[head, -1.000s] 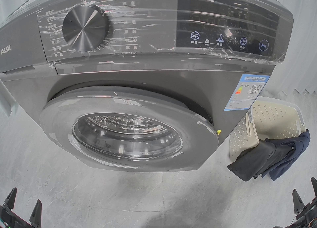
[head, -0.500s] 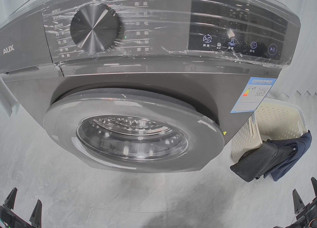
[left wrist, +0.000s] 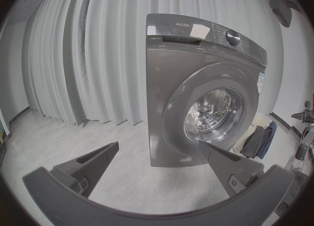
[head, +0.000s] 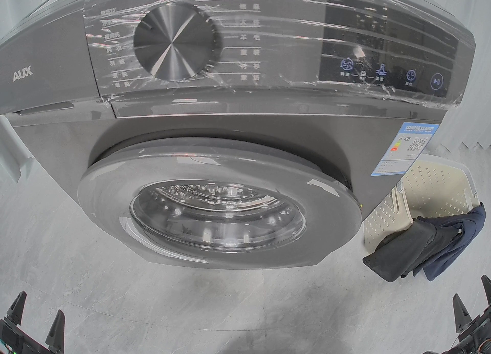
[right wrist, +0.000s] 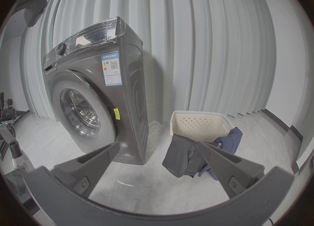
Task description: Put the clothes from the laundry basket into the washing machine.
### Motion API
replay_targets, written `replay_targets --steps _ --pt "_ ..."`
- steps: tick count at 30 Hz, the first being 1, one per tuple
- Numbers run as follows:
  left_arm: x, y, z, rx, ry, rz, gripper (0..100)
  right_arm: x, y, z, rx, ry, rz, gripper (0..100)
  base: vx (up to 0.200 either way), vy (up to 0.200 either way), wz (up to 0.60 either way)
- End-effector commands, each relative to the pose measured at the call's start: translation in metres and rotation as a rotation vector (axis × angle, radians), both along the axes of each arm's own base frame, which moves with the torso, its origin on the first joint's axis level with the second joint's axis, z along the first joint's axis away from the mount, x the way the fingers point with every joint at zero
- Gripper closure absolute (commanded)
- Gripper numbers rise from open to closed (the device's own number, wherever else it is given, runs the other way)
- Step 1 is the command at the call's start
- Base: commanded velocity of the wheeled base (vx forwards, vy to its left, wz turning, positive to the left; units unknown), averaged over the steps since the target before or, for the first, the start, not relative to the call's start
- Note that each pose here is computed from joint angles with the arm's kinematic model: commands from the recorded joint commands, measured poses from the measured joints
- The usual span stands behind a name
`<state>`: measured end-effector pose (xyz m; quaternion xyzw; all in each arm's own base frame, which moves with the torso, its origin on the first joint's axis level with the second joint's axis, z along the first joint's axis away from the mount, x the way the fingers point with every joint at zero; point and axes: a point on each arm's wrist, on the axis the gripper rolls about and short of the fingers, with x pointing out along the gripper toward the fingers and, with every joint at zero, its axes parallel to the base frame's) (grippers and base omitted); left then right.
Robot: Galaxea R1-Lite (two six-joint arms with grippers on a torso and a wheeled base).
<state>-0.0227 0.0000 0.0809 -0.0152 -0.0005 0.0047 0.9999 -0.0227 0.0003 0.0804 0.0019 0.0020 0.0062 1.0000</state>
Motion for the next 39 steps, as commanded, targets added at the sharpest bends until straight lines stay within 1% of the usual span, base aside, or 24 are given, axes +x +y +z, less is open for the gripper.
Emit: replay_targets --steps 1,8,17,20,24,25,26,27,28,29,30,31,32,33,34,35,37,38,39 --pt "0.000 0.000 -0.005 0.000 0.004 0.001 0 0.000 0.000 -0.005 0.002 -0.002 0.003 0 0.000 0.200 0.00" --pt "0.000 0.000 -0.005 0.003 0.004 0.001 0 0.000 0.000 -0.005 0.004 -0.001 0.003 0 0.000 0.200 0.00" --pt "0.000 0.000 -0.005 0.006 0.004 0.003 0 0.000 0.000 -0.005 -0.005 0.005 0.002 0 0.000 0.000 0.00" --pt "0.000 0.000 -0.005 0.007 0.004 0.003 0 0.000 0.000 -0.005 -0.031 -0.005 0.020 0 0.000 0.000 0.00" --pt "0.000 0.000 -0.005 0.007 0.004 0.003 0 0.000 0.001 -0.005 -0.041 -0.007 0.038 0 0.000 0.000 0.00" --pt "0.000 0.000 -0.005 0.007 0.004 0.003 0 -0.005 0.001 0.014 -0.049 -0.108 0.042 0 0.000 0.000 0.00" --pt "0.000 0.000 -0.005 0.007 0.004 0.003 0 -0.010 0.001 0.031 -0.049 -0.180 0.044 0 0.000 0.000 0.00" --pt "0.000 0.000 -0.005 0.007 0.004 0.003 0 -0.017 0.001 0.052 -0.051 -0.238 0.056 0 0.000 0.000 0.00" --pt "0.000 0.000 -0.005 0.009 0.004 0.003 0 -0.018 0.001 0.065 -0.052 -0.242 0.068 0 0.000 0.000 0.00" --pt "0.000 0.000 -0.005 0.009 0.004 0.003 0 -0.015 0.002 0.074 -0.055 -0.217 0.087 0 0.000 0.000 0.00" --pt "0.000 0.000 -0.005 0.009 0.004 0.003 0 -0.015 0.002 0.074 -0.055 -0.217 0.087 0 0.000 0.000 0.00" --pt "0.000 0.000 -0.005 0.007 0.004 0.003 0 -0.006 0.003 0.081 -0.055 -0.138 0.149 0 0.000 0.000 0.00" --pt "0.000 0.000 -0.005 0.007 0.004 0.003 0 0.002 0.004 0.082 -0.054 -0.096 0.180 0 0.000 0.000 0.00" --pt "0.000 0.000 -0.005 0.007 0.004 0.003 0 0.013 0.005 0.082 -0.051 -0.028 0.220 0 0.000 0.000 0.00" --pt "0.000 0.000 -0.005 0.007 0.004 0.003 0 0.015 0.005 0.082 -0.050 -0.018 0.224 0 0.000 0.000 0.00" --pt "0.000 0.000 -0.005 0.007 0.004 0.001 0 0.030 0.006 0.079 -0.040 0.076 0.283 0 0.000 0.000 0.00" --pt "0.000 0.000 -0.005 0.006 0.004 0.001 0 0.043 0.008 0.081 -0.036 0.131 0.366 0 0.000 0.000 0.00" --pt "0.000 0.000 -0.005 0.006 0.004 0.001 0 0.051 0.009 0.082 -0.032 0.154 0.398 0 0.000 0.000 0.00" --pt "0.000 0.000 -0.005 0.006 0.004 0.001 0 0.059 0.010 0.084 -0.027 0.176 0.414 0 0.000 0.000 0.00"
